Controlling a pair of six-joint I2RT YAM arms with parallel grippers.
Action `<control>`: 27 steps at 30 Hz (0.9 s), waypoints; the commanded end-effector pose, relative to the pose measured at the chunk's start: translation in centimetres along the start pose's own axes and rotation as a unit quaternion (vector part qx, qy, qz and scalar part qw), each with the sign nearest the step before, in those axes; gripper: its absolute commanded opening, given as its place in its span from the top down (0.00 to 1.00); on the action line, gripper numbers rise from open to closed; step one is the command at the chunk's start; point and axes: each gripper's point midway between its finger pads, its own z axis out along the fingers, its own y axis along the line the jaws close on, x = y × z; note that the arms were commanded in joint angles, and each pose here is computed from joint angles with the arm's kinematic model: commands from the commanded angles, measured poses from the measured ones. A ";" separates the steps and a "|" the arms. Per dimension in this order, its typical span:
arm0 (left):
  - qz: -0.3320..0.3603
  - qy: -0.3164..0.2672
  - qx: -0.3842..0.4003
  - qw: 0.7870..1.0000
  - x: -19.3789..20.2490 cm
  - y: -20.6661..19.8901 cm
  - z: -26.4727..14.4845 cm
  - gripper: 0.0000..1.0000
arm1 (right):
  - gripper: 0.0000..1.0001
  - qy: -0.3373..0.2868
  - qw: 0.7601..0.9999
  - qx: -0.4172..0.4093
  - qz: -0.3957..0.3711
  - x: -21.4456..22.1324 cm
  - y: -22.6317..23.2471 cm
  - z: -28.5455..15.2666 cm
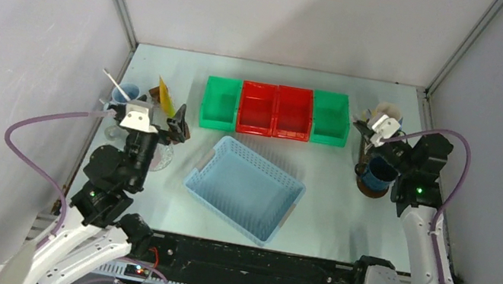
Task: Prepare toiletry sets of a toothbrush and toothpaste on the tray
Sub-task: Place the toothbrush in the toothpaste holder.
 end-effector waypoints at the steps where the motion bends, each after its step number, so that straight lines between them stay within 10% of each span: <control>1: 0.022 -0.007 -0.073 0.997 1.0 2.9 0.2 0.00 | 1.00 -0.064 0.997 -0.005 -0.043 -1.4 -1.6 -0.3; 27: 0.027 0.024 -0.055 0.998 5.9 1.4 4.1 0.00 | 1.00 -0.058 0.994 -0.076 -0.044 8.0 -2.0 0.4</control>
